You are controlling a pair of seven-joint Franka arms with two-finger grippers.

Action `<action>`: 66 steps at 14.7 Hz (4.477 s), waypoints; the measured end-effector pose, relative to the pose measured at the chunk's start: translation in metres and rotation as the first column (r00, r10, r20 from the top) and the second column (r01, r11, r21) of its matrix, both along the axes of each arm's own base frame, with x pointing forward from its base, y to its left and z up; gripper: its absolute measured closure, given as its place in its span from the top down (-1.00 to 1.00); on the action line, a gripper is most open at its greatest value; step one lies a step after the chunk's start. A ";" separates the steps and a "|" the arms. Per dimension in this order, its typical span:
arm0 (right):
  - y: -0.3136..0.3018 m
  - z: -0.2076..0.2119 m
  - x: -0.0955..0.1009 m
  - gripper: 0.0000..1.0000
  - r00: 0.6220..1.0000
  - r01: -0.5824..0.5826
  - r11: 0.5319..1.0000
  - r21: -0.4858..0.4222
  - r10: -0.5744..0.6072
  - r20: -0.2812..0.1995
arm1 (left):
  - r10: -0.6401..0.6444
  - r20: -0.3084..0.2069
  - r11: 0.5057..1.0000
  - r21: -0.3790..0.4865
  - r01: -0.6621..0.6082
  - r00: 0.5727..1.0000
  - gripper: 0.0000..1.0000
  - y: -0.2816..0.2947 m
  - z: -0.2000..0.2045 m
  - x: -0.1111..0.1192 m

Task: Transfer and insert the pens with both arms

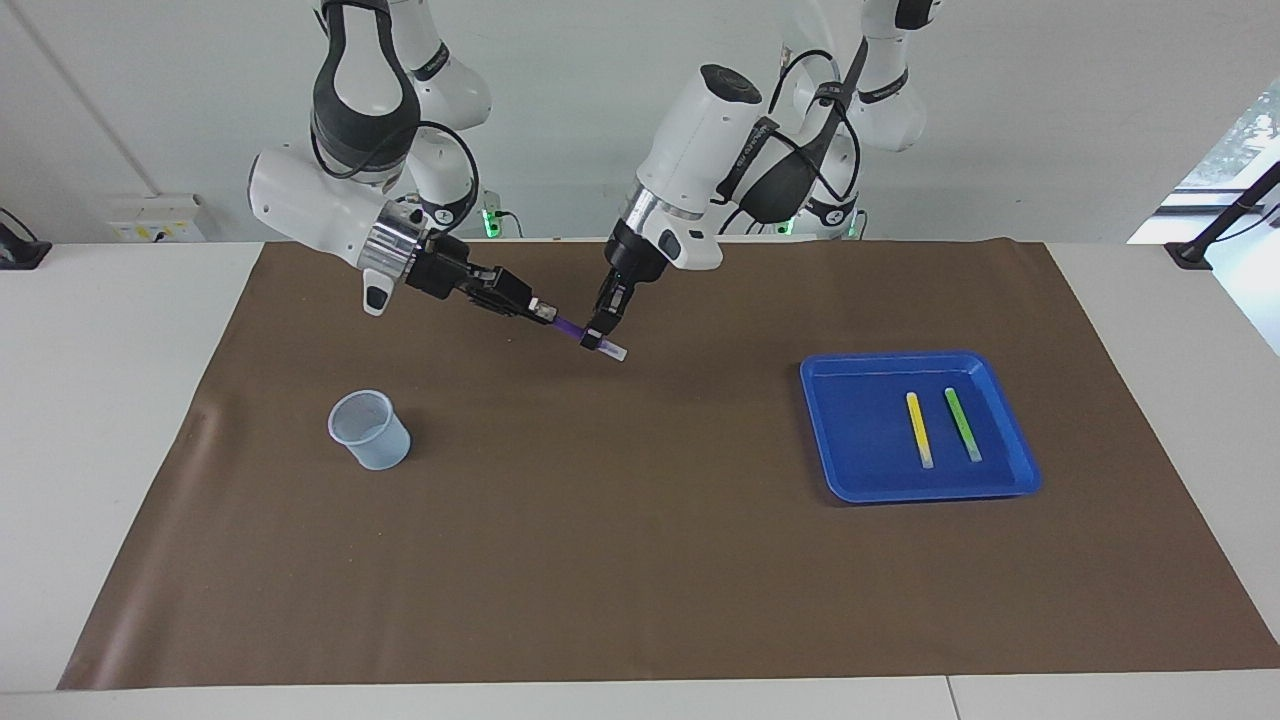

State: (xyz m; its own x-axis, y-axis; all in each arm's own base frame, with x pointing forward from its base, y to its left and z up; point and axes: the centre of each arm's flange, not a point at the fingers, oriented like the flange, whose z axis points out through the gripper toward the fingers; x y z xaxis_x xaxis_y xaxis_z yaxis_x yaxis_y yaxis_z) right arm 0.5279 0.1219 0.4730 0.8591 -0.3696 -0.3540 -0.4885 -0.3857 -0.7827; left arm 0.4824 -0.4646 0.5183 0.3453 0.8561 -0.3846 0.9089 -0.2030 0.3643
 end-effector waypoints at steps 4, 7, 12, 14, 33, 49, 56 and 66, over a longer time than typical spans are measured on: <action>0.000 0.000 0.000 -0.59 1.000 0.000 1.000 0.000 0.000 0.000 | 0.000 0.000 1.000 0.000 0.000 1.000 -0.67 0.000 0.000 0.000; -0.001 0.004 0.001 -0.59 1.000 -0.006 1.000 -0.011 0.006 0.011 | -0.051 0.013 0.999 0.020 0.051 0.999 -0.32 -0.002 -0.002 -0.003; -0.014 0.032 0.016 -0.59 0.983 -0.160 0.966 -0.203 0.175 0.061 | -0.326 0.028 0.935 0.158 0.318 0.945 0.79 0.014 -0.017 0.002; -0.030 0.047 0.026 -0.59 0.955 -0.249 0.916 -0.315 0.286 0.078 | -0.439 0.017 0.879 0.214 0.425 0.898 1.00 0.040 -0.022 0.017; -0.137 0.017 0.071 -0.59 0.427 -0.531 0.040 -0.846 0.875 -0.227 | -0.957 -0.161 0.120 0.533 0.837 0.241 1.00 0.416 -0.163 0.112; -0.141 -0.034 0.051 0.37 0.430 -0.508 0.043 -0.861 0.878 -0.209 | -0.956 -0.198 0.090 0.510 0.856 0.218 -0.67 0.431 -0.213 0.100; -0.107 0.027 0.055 1.00 0.562 -0.541 0.414 -0.732 0.825 0.051 | -0.931 -0.209 0.177 0.463 0.869 0.301 -0.67 0.410 -0.157 0.098; -0.060 0.066 0.047 1.00 0.947 -0.295 0.928 -0.229 0.316 0.059 | -0.657 -0.065 0.685 0.363 0.631 0.751 -0.67 0.253 -0.026 0.093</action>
State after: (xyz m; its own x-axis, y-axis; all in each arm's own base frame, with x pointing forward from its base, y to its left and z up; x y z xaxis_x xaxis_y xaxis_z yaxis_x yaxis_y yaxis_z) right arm 0.5753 0.0616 0.5390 0.9677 -0.1422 -0.2083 -0.2491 -0.6682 -0.7011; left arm 0.5753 -0.2117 0.4922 0.8742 0.4806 -0.0690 0.4838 -0.8506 0.2058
